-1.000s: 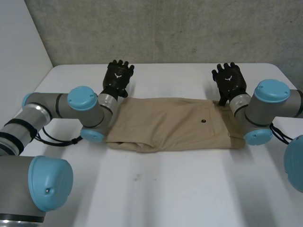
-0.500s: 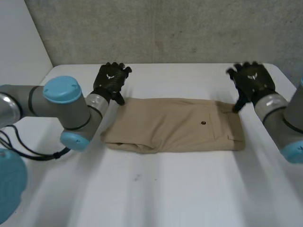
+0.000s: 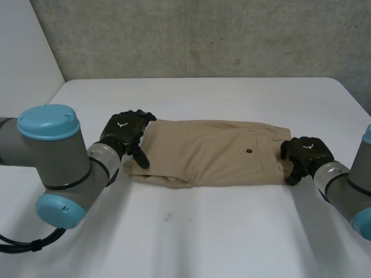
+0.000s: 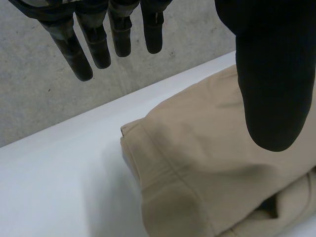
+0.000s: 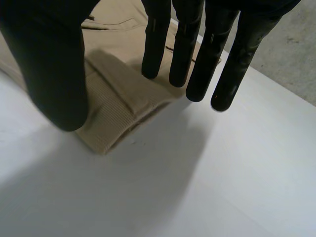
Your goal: Fold the shorts.
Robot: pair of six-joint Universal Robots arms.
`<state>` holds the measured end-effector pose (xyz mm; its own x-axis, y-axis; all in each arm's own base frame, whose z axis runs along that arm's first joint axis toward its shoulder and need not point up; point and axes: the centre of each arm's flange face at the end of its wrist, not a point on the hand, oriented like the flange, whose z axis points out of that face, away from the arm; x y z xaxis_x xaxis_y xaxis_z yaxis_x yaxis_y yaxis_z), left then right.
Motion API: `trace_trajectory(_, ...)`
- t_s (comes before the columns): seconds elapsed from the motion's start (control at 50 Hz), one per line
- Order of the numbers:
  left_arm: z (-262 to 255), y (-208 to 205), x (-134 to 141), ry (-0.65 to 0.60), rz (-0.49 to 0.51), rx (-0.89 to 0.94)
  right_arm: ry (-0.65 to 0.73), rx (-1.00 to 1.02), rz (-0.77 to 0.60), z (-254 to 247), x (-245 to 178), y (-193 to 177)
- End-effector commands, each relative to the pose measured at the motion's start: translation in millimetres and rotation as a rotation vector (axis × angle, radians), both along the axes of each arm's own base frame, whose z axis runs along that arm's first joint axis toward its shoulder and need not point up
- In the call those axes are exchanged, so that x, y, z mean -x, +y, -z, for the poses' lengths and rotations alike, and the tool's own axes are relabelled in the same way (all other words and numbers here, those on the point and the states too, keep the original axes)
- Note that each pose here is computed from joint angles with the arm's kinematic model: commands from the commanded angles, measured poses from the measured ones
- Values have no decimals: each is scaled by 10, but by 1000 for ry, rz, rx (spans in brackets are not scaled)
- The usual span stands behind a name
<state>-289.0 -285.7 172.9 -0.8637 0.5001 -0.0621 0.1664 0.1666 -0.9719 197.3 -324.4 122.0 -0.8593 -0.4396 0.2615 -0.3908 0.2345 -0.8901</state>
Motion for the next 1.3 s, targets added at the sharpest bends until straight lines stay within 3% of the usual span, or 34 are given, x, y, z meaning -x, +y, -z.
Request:
trace_trajectory(0.02, -36, 89, -55, 3, -2, -6, 1, 36, -1, 81, 6, -105)
trace_trajectory(0.14, -76, 132, -76, 5, -2, -1, 4, 51, 34, 13, 105, -165)
trace_trajectory(0.3, -209, 242, -169, 13, -8, 17, 22, 66, 158, -315, 586, -296)
trace_trajectory(0.4, -284, 286, -300, 17, -34, 25, 167, 70, 212, -483, 1004, -444)
trace_trajectory(0.46, -310, 293, -379, 17, -53, 31, 242, 86, 185, -542, 1017, -472)
trace_trajectory(0.62, -344, 327, -405, 20, -58, 36, 252, 278, -31, -1040, 200, -352)
trace_trajectory(0.72, -353, 348, -397, 24, -54, 37, 210, 375, -286, -1153, -633, 55)
trace_trajectory(0.82, -379, 363, -362, 31, -44, 49, 158, 337, -654, -762, -1391, 690)
trace_trajectory(0.88, -409, 354, -347, 41, -42, 56, 156, 256, -796, -478, -1543, 968)
trace_trajectory(0.96, -471, 326, -314, 57, -38, 73, 164, 174, -888, -293, -1551, 1127)
trace_trajectory(1.1, -620, 262, -166, 88, -7, 122, 111, 216, -798, -637, -1513, 984)
trace_trajectory(1.2, -604, 241, 181, 105, 68, 131, -68, 126, -491, -911, -1170, 571)
trace_trajectory(1.3, -480, 275, 545, 110, 138, 112, -196, 64, -355, -995, -1003, 411)
